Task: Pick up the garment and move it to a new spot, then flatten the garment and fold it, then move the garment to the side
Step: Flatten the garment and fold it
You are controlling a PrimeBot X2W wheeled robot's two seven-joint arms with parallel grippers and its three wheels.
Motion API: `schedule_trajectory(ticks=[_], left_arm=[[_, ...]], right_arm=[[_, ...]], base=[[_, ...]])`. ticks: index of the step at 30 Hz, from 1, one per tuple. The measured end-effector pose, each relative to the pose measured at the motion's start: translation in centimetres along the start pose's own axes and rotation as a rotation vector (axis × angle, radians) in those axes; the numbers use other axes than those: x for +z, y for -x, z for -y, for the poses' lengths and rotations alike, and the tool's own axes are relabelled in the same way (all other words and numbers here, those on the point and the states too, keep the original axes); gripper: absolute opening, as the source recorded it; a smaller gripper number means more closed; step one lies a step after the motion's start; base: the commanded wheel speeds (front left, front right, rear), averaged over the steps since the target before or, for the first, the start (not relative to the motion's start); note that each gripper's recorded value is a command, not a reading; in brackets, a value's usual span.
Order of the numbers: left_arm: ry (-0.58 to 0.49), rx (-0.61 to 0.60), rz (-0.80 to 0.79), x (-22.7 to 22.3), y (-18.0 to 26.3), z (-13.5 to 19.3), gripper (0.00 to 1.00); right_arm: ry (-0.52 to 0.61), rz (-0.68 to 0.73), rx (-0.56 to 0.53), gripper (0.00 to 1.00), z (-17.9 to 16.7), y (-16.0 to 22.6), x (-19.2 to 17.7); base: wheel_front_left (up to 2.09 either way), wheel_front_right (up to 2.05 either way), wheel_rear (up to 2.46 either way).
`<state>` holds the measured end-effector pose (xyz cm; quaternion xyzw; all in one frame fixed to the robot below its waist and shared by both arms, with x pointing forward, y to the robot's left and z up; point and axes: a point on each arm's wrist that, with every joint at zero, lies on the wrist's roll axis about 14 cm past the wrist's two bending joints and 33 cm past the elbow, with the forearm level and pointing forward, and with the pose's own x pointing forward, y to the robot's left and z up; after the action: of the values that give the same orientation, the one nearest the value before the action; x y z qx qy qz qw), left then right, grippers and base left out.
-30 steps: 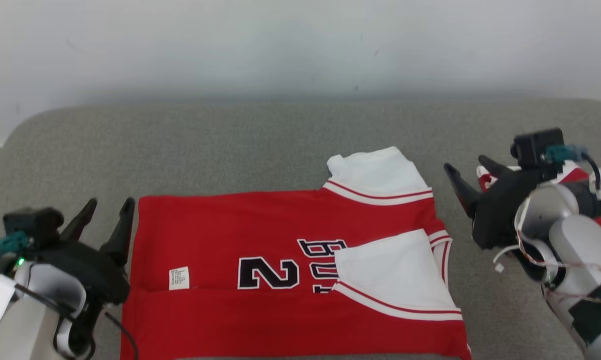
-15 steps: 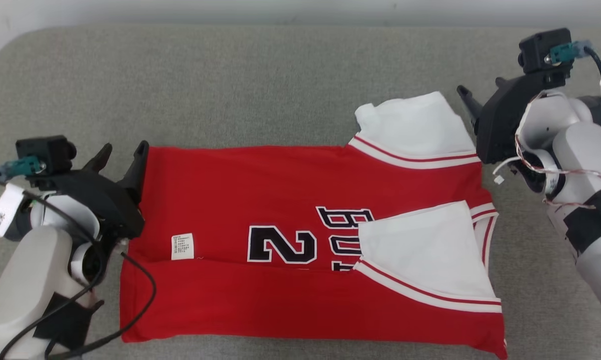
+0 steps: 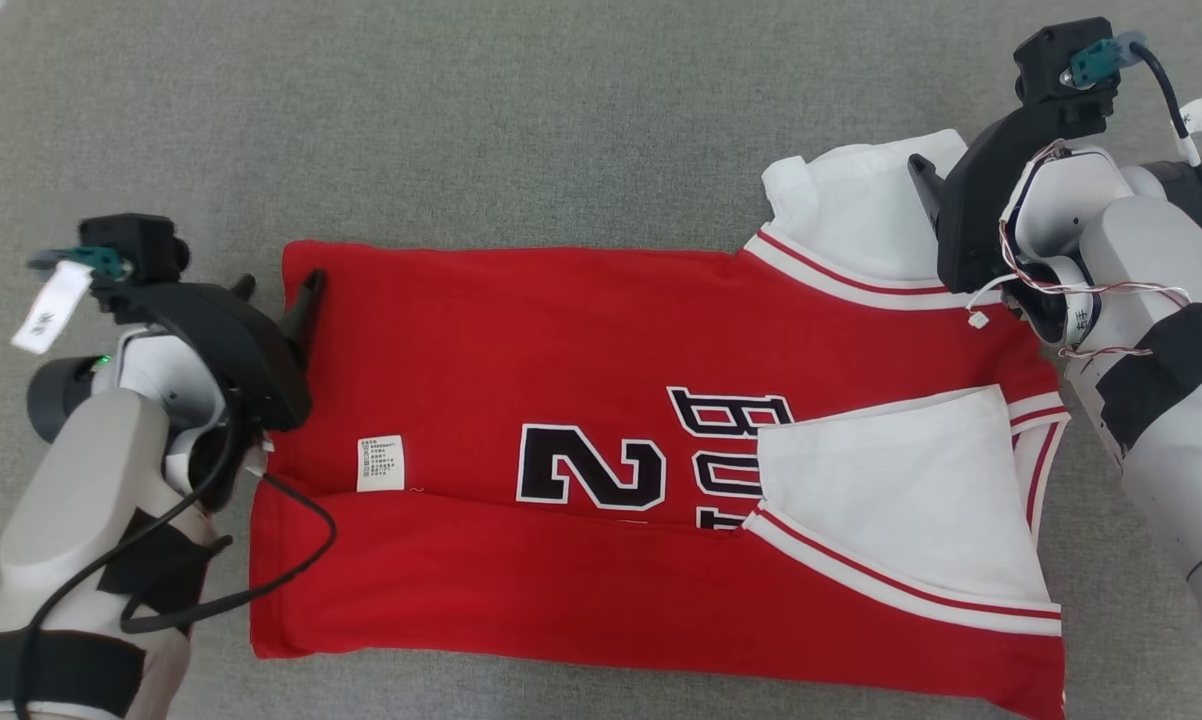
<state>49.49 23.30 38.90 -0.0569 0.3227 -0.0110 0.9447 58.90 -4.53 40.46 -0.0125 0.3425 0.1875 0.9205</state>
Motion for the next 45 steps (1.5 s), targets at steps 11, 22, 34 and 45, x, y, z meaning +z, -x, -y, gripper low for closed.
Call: schedule_trajectory(ticks=[11, 22, 34, 45], left_arm=[[0.023, 0.006, -0.082, -1.9, -1.0, -0.1, 1.0], [0.108, 0.013, -0.1, -1.9, -1.7, -0.1, 0.0], [0.074, 0.007, -0.018, -0.3, -1.4, 0.4, 0.0], [0.047, 0.016, 0.106, 2.6, 0.1, -0.2, 0.0]], right_arm=[[0.047, -0.044, -0.023, 1.0, 0.5, -1.5, -1.3], [0.076, -0.038, -0.008, 0.0, 0.2, -2.2, -1.2], [0.091, 0.025, -0.002, 0.0, 0.6, -2.0, -0.2], [0.109, 0.172, 0.009, 0.0, 0.0, -0.2, 4.0]], base=[[0.0, 0.0, 0.0], [0.0, 0.0, 0.0], [0.0, 0.0, 0.0], [0.0, 0.0, 0.0]])
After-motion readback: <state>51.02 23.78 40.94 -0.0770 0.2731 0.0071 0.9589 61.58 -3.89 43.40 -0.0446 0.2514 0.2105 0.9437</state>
